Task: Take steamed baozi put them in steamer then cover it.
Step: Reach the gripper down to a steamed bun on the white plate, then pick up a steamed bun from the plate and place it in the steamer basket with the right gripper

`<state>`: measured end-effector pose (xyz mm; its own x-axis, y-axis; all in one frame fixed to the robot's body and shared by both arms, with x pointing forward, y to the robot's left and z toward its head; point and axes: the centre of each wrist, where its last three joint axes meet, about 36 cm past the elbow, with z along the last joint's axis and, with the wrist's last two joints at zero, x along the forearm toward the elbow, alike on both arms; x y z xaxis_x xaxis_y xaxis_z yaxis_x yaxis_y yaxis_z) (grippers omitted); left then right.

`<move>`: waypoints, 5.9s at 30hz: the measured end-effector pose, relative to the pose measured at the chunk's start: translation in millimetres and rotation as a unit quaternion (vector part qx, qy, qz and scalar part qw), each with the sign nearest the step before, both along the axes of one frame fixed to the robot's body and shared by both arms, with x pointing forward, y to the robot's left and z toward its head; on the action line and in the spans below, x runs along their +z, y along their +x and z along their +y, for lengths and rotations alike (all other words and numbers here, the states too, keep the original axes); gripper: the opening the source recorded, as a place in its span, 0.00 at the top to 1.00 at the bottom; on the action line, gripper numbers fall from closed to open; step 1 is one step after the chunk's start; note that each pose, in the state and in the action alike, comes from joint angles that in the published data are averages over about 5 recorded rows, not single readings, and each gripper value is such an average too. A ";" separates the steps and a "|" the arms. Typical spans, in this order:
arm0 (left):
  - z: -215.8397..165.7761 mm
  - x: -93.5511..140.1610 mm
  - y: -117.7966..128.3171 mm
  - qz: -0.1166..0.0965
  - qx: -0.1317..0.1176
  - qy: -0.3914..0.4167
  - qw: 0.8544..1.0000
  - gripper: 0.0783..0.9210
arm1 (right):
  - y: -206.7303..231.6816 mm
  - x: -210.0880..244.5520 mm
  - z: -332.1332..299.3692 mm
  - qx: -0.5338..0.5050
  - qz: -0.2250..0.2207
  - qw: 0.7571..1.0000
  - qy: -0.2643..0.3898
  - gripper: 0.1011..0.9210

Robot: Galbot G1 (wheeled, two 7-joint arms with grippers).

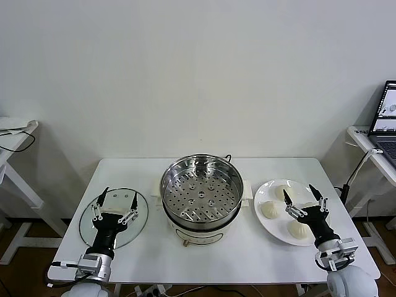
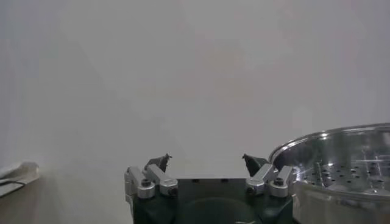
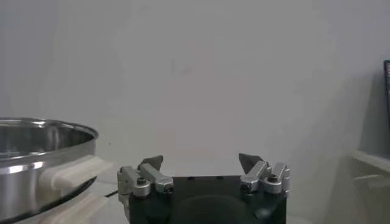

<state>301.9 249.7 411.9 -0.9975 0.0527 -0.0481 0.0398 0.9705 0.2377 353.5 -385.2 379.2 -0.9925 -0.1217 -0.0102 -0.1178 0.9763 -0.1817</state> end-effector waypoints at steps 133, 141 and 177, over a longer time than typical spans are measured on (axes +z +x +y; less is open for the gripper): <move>17.4 13.7 -8.6 -0.020 0.013 0.012 1.000 0.12 | 284.3 364.1 201.6 0.591 0.052 0.309 -0.743 0.35; 28.8 15.5 -7.8 -0.020 0.020 0.013 1.000 0.12 | 297.6 360.3 266.9 0.607 0.001 0.225 -0.762 0.35; 52.8 14.3 -9.6 -0.018 0.041 0.009 0.999 0.12 | 369.1 234.6 328.5 0.644 -0.035 0.179 -0.743 0.35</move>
